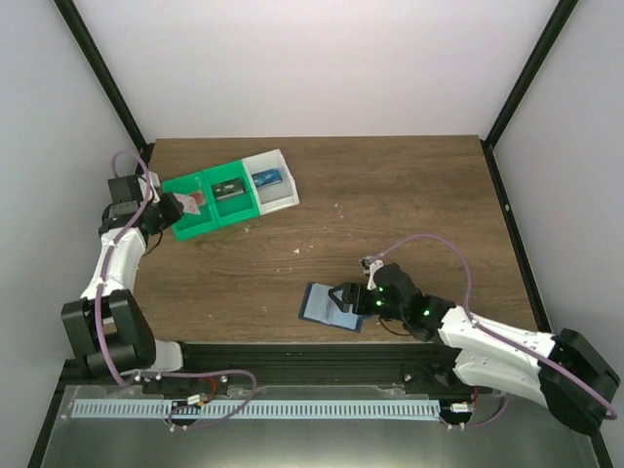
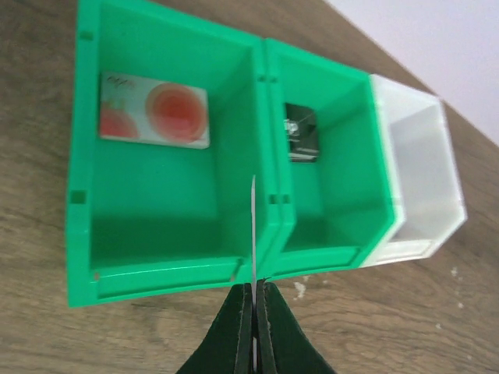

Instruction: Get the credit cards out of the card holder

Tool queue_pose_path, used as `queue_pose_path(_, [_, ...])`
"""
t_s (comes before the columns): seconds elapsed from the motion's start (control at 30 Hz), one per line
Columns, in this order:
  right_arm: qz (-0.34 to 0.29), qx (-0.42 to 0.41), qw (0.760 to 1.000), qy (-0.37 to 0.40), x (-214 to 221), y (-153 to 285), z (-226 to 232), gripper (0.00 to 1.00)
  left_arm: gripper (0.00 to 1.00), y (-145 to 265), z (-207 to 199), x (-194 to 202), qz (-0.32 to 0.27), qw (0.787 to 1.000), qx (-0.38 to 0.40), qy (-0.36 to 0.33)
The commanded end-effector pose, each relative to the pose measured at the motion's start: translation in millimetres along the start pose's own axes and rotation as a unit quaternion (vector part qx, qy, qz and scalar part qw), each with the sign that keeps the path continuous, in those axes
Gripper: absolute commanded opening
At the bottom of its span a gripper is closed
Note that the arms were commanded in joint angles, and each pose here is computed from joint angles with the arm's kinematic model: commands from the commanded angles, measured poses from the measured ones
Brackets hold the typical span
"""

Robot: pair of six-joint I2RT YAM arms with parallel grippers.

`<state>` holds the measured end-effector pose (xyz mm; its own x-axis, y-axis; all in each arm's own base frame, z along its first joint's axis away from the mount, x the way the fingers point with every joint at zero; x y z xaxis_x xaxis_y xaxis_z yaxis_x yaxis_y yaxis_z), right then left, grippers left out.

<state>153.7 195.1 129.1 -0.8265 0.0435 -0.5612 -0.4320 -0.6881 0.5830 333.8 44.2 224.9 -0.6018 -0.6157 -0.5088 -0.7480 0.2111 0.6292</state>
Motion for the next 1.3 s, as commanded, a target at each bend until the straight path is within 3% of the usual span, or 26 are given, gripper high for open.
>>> queue_pose_path(0.0, [-0.018,-0.024,0.999,0.022,-7,16,11,0.81,0.0,-9,11,-10,0.014,0.999,-0.033,0.005])
queue_pose_path(0.3, [-0.048,-0.042,0.997,0.035,-16,38,21,0.82,0.0,-46,26,-18,0.056,0.997,-0.029,0.043])
queue_pose_path(0.8, [-0.049,-0.047,0.998,0.001,-14,30,18,0.82,0.07,-87,49,-9,0.117,0.989,-0.048,0.079])
queue_pose_path(1.1, [-0.044,-0.048,0.998,-0.007,-14,24,18,0.82,0.18,-86,51,-8,0.111,0.989,-0.059,0.076])
queue_pose_path(1.27, [-0.039,-0.047,0.998,-0.006,-14,25,18,0.82,0.35,-72,46,-20,0.072,0.992,-0.083,0.066])
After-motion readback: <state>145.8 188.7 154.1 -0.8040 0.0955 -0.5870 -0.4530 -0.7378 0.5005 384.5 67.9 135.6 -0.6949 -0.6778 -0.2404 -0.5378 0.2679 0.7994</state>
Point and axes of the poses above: each gripper's point midway between its finger pads, its own y axis back along the fingers, its own z axis along the line the jaws close on, x = y × z, the point moved 7 cm from there along y, back along the fingers, and after that the axes turned 8 degrees about y, right-handed, at the moved point
